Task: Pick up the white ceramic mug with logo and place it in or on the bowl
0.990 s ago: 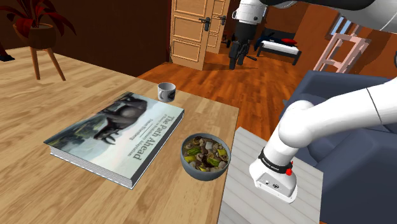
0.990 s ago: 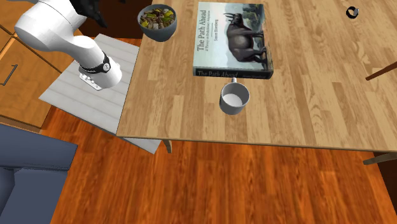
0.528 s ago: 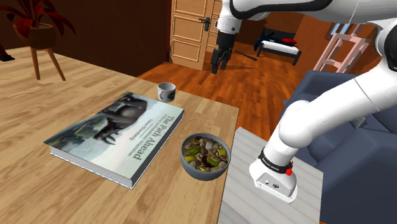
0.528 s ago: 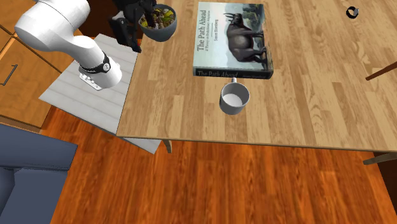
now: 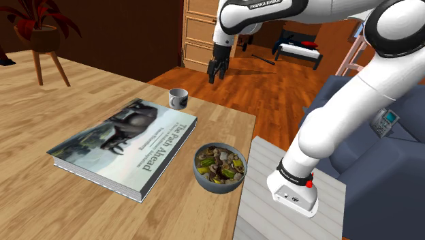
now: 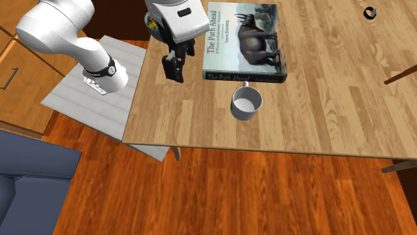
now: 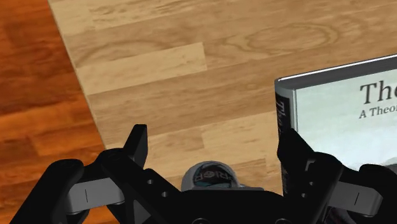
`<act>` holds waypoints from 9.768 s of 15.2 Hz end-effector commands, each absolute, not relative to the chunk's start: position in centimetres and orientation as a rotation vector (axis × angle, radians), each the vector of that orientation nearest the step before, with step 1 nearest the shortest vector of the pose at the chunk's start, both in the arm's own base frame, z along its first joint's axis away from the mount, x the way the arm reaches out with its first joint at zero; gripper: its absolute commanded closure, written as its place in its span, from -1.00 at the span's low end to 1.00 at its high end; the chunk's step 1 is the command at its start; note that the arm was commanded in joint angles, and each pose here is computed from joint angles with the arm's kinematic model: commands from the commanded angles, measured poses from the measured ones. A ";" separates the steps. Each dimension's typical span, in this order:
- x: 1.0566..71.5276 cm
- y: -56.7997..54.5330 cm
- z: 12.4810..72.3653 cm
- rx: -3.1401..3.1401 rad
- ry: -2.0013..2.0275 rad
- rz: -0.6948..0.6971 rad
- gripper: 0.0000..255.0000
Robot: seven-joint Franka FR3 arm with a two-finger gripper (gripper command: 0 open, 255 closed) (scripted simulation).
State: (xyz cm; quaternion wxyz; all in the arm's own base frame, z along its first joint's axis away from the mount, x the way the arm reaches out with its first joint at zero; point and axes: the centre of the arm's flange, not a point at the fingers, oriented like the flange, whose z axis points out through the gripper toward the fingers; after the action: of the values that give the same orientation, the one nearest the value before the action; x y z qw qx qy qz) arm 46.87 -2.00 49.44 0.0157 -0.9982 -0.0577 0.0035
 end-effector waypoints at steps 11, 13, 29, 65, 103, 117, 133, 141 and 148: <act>60.1 -2.0 41.4 -3.091 -0.222 -0.014 -1.00; 62.3 -2.0 40.0 -3.088 -0.229 -0.018 -1.00; 66.5 -1.7 33.6 -3.084 -0.242 -0.025 -1.00; 66.5 -1.7 45.7 -3.084 -0.242 -0.025 1.00; 34.1 16.1 51.5 -3.084 -0.242 -0.025 1.00; 20.8 23.4 50.3 -3.084 -0.242 -0.025 1.00; 20.8 23.4 43.7 -3.084 -0.242 -0.025 1.00; 20.8 23.4 43.7 -3.084 -0.242 -0.025 -1.00; 20.7 23.1 48.7 -3.084 -0.242 -0.025 -1.00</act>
State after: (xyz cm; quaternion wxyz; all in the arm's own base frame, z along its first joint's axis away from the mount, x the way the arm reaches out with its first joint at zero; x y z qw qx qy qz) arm 20.71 23.07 48.03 0.0245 -0.9966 -0.0785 -0.0085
